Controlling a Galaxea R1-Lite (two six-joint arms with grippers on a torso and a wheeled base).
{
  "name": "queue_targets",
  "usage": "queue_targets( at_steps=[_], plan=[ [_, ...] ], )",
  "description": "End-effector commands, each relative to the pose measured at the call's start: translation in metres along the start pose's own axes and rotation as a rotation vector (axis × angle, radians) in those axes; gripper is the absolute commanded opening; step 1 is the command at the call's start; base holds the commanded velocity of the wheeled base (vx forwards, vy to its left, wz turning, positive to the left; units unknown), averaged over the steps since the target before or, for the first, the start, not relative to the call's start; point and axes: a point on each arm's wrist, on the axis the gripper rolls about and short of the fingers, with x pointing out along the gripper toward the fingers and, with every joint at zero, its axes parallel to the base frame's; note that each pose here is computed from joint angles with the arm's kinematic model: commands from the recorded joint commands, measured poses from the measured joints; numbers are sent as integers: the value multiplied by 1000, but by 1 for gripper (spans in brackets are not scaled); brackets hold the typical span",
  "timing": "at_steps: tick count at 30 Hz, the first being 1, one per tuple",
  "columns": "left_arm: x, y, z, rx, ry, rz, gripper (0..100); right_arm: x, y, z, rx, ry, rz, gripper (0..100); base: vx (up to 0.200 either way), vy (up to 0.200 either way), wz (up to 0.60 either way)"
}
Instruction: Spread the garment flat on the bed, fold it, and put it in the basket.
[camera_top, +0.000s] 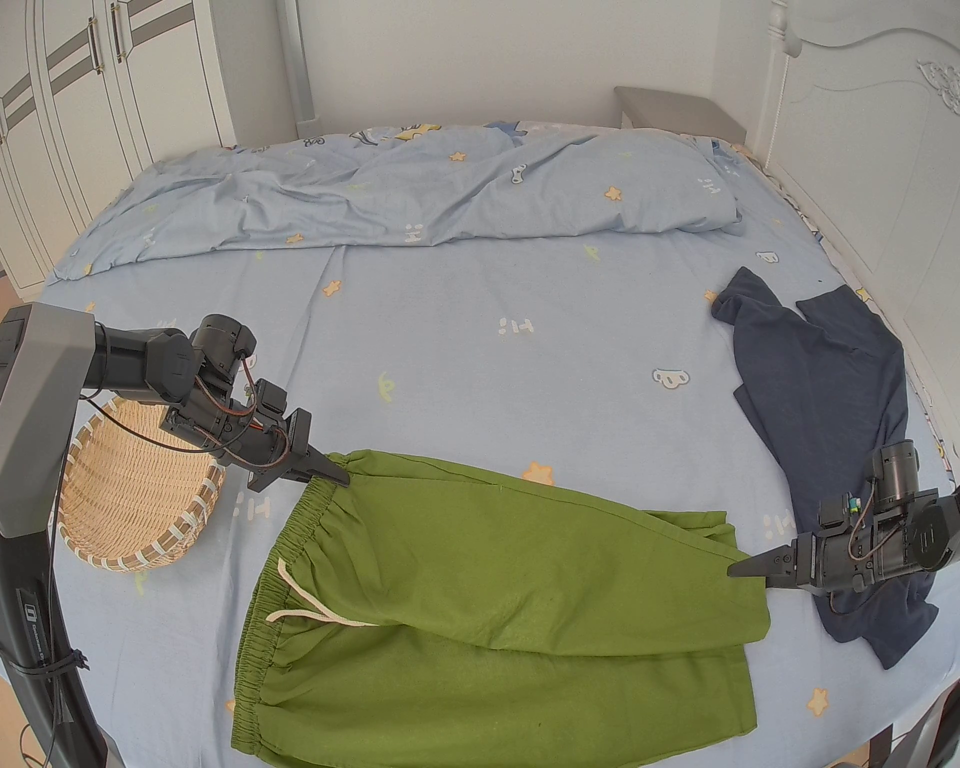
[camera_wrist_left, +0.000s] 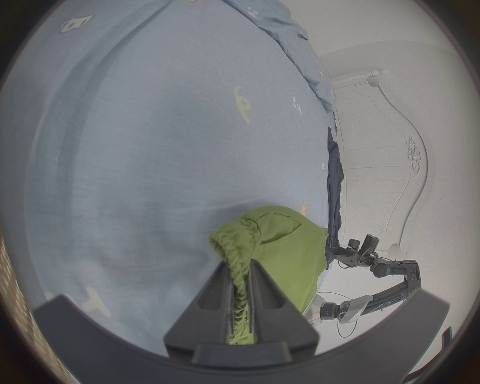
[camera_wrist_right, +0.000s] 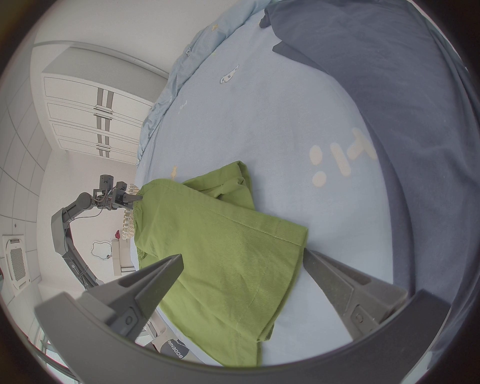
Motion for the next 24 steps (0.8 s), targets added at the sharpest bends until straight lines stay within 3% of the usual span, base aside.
queue_targets(
  at_steps=[1,24],
  plan=[
    [-1,-2,0,3,-2,-1,0,1,-4,1,11,-1,-6,100,0,0,0],
    [0,-1,0,2,2,-1,0,12,-15,6,3,-26,1,100,0,0,0]
  ],
)
